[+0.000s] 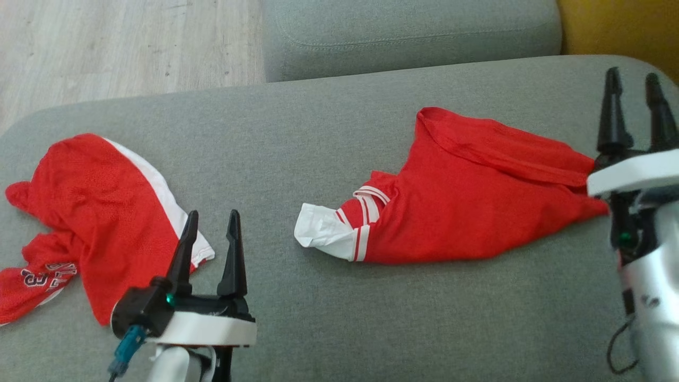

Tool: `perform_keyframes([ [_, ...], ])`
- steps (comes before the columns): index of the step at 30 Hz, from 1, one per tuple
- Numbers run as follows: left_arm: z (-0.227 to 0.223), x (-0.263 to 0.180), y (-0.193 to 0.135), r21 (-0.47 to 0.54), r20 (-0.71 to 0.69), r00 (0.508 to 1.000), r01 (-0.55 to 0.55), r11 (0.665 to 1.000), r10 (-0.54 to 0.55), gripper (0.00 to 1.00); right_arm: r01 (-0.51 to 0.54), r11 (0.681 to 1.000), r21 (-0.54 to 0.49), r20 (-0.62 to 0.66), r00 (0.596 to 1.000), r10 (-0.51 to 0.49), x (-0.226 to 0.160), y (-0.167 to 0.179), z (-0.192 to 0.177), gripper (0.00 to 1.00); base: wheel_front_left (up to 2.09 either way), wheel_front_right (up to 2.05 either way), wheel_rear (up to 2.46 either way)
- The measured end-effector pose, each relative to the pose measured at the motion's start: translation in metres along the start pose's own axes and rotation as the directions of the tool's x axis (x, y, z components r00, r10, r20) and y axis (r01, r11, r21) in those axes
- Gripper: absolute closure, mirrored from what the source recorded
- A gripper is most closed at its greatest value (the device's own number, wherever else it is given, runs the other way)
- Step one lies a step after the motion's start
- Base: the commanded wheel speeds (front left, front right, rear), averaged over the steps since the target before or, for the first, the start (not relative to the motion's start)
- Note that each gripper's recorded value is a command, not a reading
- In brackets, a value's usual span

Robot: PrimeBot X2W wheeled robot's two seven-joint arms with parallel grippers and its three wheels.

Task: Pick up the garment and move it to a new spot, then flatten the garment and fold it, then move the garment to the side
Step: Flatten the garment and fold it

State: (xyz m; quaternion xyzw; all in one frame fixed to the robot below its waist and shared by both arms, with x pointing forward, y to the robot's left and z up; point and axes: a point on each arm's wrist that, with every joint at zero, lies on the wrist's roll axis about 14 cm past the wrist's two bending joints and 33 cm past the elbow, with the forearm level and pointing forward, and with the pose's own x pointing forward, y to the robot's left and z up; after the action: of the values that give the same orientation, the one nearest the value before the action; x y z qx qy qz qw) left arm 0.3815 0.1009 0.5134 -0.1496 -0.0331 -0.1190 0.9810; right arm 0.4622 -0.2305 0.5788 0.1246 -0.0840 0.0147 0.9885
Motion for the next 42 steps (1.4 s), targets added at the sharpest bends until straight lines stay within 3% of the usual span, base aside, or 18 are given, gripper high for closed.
perform_keyframes([
  [6, 0.007, 0.0, 0.002, 0.002, 0.022, 1.0, -0.006, 1.0, 0.006, 0.0, -0.109, 0.994, -0.011, 0.024, 0.994, 0.109, -0.025, 0.045, -0.01, 0.0, 0.0, 0.0, 0.0],
  [13, 0.009, -0.004, 0.007, 0.008, 0.026, 0.999, -0.023, 1.0, 0.023, 0.0, -0.16, 0.987, 0.033, -0.134, 0.978, 0.163, -0.071, 0.08, -0.075, 0.0, 0.0, 0.0, 0.0],
  [23, 0.007, -0.01, 0.021, 0.013, 0.019, 0.998, -0.067, 0.998, 0.067, 0.0, -0.318, 0.948, -0.029, -0.254, 0.919, 0.301, -0.051, 0.126, -0.097, 0.0, 0.0, 0.0, 0.0],
  [26, 0.007, -0.011, 0.026, 0.007, 0.017, 0.996, -0.083, 0.997, 0.083, 0.0, -0.397, 0.916, -0.06, -0.345, 0.869, 0.354, -0.045, 0.145, -0.118, 0.0, 0.0, 0.0, 0.0],
  [31, 0.003, -0.018, 0.038, 0.0, 0.002, 0.991, -0.131, 0.991, 0.131, 0.0, -0.509, 0.856, -0.089, -0.53, 0.752, 0.391, -0.037, 0.169, -0.16, 0.0, 0.0, 0.0, 0.0],
  [36, 0.006, -0.025, 0.048, -0.001, 0.009, 0.986, -0.169, 0.986, 0.169, 0.0, -0.561, 0.811, -0.167, -0.709, 0.64, 0.297, -0.023, 0.159, -0.191, 0.0, 0.0, 0.0, 0.0],
  [42, 0.012, -0.035, 0.06, -0.006, 0.023, 0.976, -0.218, 0.976, 0.218, 0.0, -0.605, 0.782, -0.151, -0.854, 0.478, 0.205, -0.043, 0.155, -0.225, 0.0, 0.0, 0.0, 0.0],
])
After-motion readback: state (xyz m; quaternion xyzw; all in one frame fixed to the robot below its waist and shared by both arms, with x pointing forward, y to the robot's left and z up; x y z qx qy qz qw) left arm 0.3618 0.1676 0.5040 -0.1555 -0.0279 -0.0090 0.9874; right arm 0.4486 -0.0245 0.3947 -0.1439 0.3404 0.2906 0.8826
